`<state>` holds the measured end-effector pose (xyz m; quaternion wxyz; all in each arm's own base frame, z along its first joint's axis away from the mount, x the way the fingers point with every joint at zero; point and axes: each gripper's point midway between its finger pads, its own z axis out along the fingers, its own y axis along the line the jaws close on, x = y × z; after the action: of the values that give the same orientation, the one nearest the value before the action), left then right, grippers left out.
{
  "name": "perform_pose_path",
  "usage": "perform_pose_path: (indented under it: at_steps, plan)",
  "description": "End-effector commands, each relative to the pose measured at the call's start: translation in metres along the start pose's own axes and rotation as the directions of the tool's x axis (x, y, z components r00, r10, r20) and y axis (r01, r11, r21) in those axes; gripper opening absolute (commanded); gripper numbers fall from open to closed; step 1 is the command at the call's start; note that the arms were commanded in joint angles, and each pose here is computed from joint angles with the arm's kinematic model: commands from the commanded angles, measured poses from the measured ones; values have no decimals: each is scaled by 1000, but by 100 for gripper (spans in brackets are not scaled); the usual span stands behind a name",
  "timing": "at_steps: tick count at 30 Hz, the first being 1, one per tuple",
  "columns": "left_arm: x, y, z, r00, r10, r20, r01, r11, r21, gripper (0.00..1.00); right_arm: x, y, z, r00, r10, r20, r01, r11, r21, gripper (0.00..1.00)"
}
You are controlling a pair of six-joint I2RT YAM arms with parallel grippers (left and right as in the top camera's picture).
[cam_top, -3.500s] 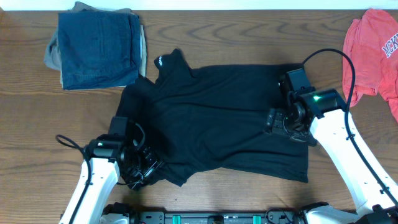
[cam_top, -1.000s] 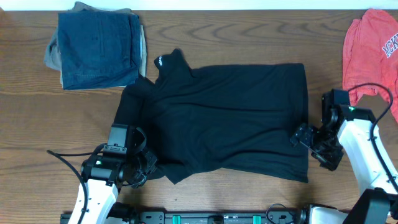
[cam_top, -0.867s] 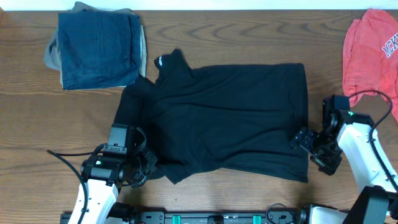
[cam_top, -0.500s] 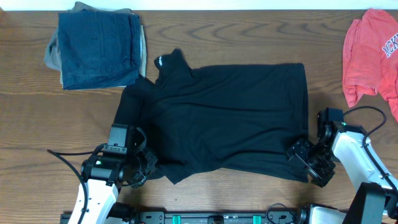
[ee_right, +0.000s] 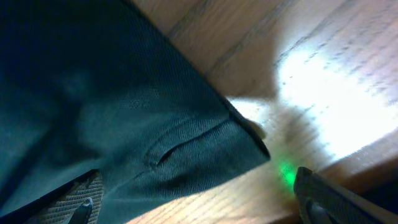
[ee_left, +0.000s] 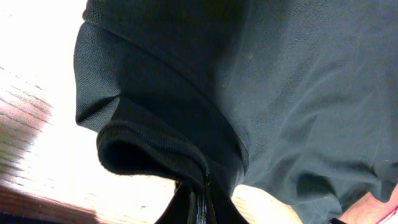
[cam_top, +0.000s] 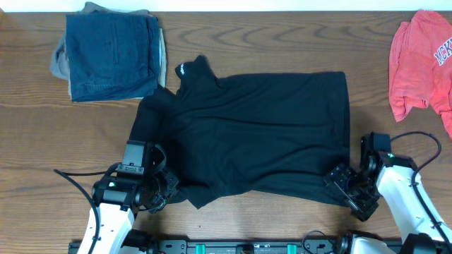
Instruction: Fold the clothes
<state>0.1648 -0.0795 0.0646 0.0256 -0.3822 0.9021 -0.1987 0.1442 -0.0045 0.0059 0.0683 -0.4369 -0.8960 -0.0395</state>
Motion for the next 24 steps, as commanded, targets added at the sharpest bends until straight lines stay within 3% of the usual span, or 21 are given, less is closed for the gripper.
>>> perform_pose_path:
  at_steps: [1, 10, 15, 21, 24]
  plan:
    - [-3, -5, -5, 999, 31, 21, -31, 999, 11, 6, 8, -1, 7, 998, 62, -33, -62, 998, -21, 95]
    - [-3, -5, -5, 999, 31, 21, -31, 999, 11, 6, 7, -2, 18, 994, 109, -21, -110, 993, -33, 83]
    - [-3, -5, -5, 999, 31, 21, -31, 999, 11, 6, 4, 1, 18, 994, 106, -7, -107, 993, -49, 61]
    - [1, -7, -5, 1000, 30, -3, -30, 999, 23, 6, 3, 1, 18, 994, 106, -6, -107, 993, -48, 47]
    - [6, -10, -5, 999, 32, -30, -30, 999, 43, 6, 3, 1, 18, 994, 107, -6, -107, 993, -48, 26]
